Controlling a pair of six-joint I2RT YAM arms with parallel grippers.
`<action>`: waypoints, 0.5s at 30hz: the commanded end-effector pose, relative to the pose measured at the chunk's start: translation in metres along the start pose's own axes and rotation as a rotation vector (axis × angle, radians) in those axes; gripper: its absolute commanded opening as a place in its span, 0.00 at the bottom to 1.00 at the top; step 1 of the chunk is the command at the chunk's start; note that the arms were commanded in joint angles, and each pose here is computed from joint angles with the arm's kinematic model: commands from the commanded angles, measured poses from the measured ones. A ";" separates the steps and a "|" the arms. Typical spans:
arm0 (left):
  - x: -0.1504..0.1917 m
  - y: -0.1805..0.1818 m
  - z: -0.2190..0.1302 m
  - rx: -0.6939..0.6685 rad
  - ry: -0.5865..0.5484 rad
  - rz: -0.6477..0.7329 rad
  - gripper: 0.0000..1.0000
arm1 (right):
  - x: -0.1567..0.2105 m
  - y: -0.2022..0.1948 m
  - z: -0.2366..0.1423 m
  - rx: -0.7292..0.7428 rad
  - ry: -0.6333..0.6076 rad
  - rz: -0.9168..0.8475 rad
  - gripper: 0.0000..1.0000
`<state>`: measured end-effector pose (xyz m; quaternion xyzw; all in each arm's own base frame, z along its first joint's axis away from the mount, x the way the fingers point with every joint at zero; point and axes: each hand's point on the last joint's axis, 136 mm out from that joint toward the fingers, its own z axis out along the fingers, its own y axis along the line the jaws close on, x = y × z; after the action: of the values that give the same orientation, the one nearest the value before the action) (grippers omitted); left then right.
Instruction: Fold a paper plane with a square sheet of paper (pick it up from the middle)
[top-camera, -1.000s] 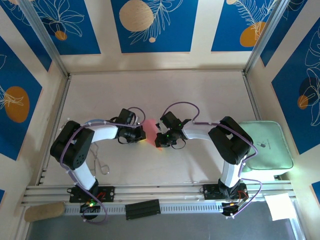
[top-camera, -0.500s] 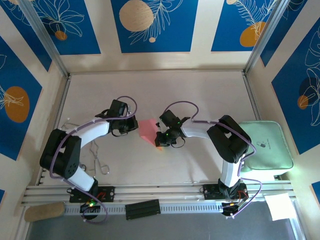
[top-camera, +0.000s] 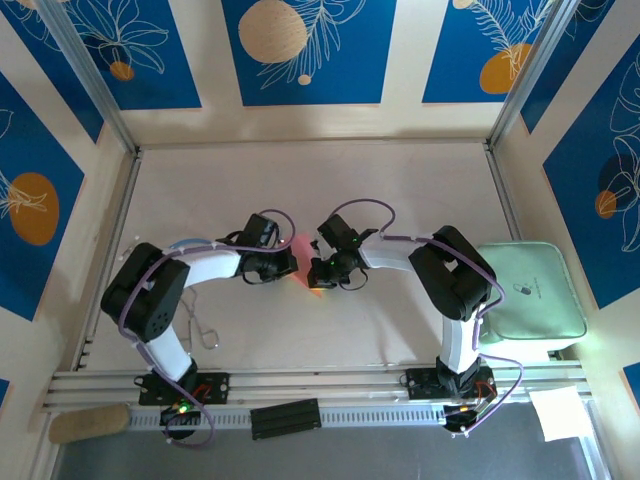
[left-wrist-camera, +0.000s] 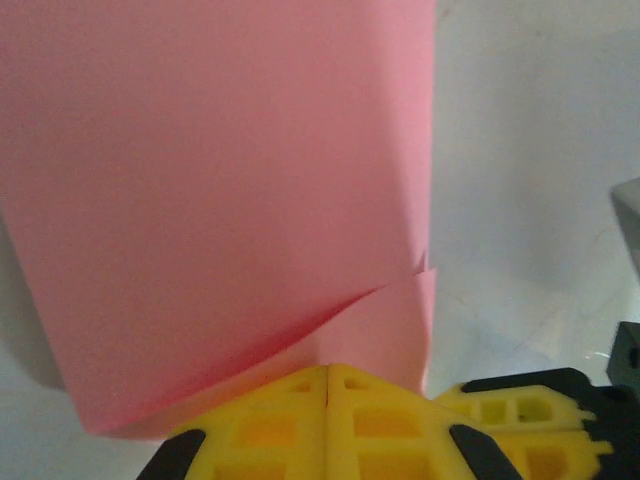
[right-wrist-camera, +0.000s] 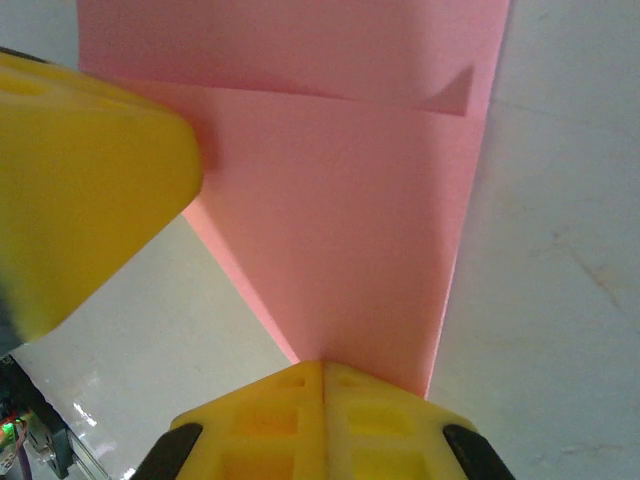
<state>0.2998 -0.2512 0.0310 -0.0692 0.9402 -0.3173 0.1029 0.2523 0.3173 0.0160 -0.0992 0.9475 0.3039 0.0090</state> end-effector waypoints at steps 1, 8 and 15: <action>-0.001 0.008 0.005 -0.026 -0.006 -0.019 0.03 | 0.010 -0.012 0.001 0.014 0.025 0.033 0.02; 0.007 0.035 0.013 -0.132 0.020 -0.042 0.01 | 0.016 -0.010 -0.002 -0.012 0.038 0.009 0.02; 0.016 0.056 0.015 -0.217 0.044 -0.064 0.00 | 0.043 -0.034 -0.007 0.061 0.076 0.014 0.02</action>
<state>0.3017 -0.2464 0.0179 -0.0770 0.9467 -0.2964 0.0995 0.2433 0.3074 0.0158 -0.1080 0.9426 0.3156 0.0150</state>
